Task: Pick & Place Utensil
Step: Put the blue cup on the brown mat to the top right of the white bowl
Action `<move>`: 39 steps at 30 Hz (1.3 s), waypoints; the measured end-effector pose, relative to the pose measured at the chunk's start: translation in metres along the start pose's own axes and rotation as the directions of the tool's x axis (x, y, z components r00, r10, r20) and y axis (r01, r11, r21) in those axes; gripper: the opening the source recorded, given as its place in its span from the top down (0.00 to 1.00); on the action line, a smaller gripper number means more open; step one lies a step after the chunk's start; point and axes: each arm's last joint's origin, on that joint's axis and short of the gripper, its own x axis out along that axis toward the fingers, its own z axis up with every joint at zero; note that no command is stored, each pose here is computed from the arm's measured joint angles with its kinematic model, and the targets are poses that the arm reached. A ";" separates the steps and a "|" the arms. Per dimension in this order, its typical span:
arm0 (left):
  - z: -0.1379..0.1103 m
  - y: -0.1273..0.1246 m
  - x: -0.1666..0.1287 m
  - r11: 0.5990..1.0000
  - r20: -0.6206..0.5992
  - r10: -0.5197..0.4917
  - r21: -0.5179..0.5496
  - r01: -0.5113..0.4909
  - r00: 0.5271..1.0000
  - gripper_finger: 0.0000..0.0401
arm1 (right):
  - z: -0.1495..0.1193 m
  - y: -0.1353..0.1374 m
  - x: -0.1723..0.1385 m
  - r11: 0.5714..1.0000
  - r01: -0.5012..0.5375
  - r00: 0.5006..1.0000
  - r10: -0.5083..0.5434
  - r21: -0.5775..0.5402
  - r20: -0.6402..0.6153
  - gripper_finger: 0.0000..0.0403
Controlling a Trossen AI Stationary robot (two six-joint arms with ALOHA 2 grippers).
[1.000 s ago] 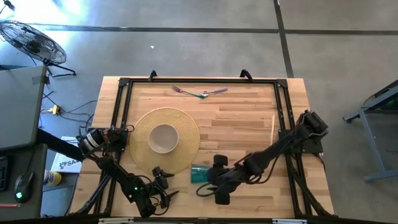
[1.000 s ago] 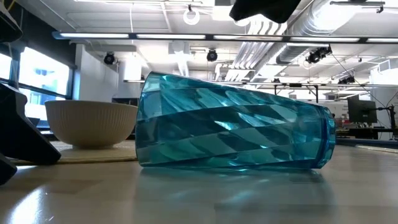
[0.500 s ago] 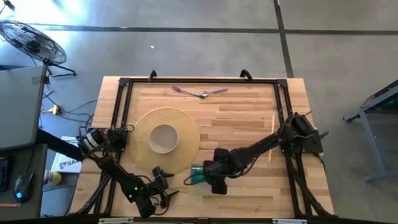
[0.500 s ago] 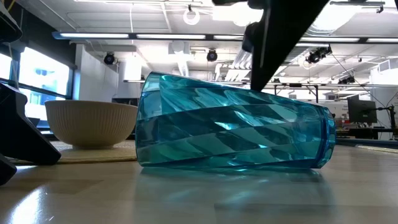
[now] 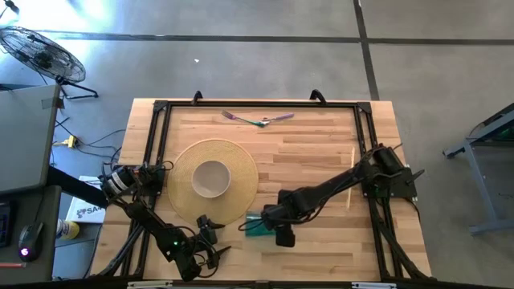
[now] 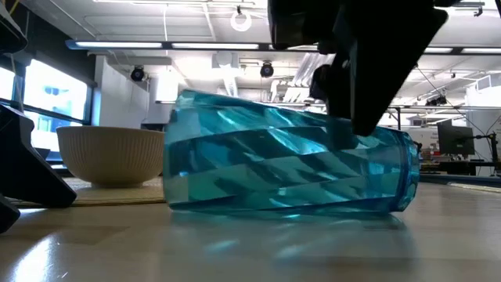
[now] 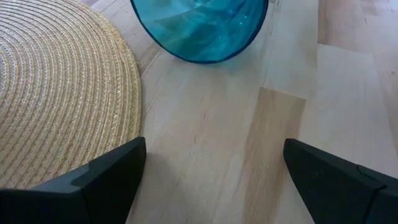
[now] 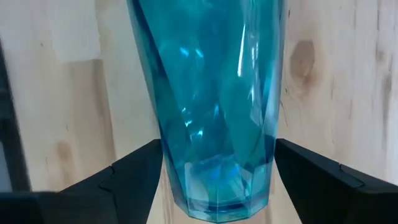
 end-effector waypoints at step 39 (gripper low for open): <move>0.000 0.000 0.000 1.000 0.007 0.003 -0.002 -0.003 1.000 0.07 | 0.006 0.003 -0.003 0.998 -0.054 0.999 0.054 0.025 0.006 0.25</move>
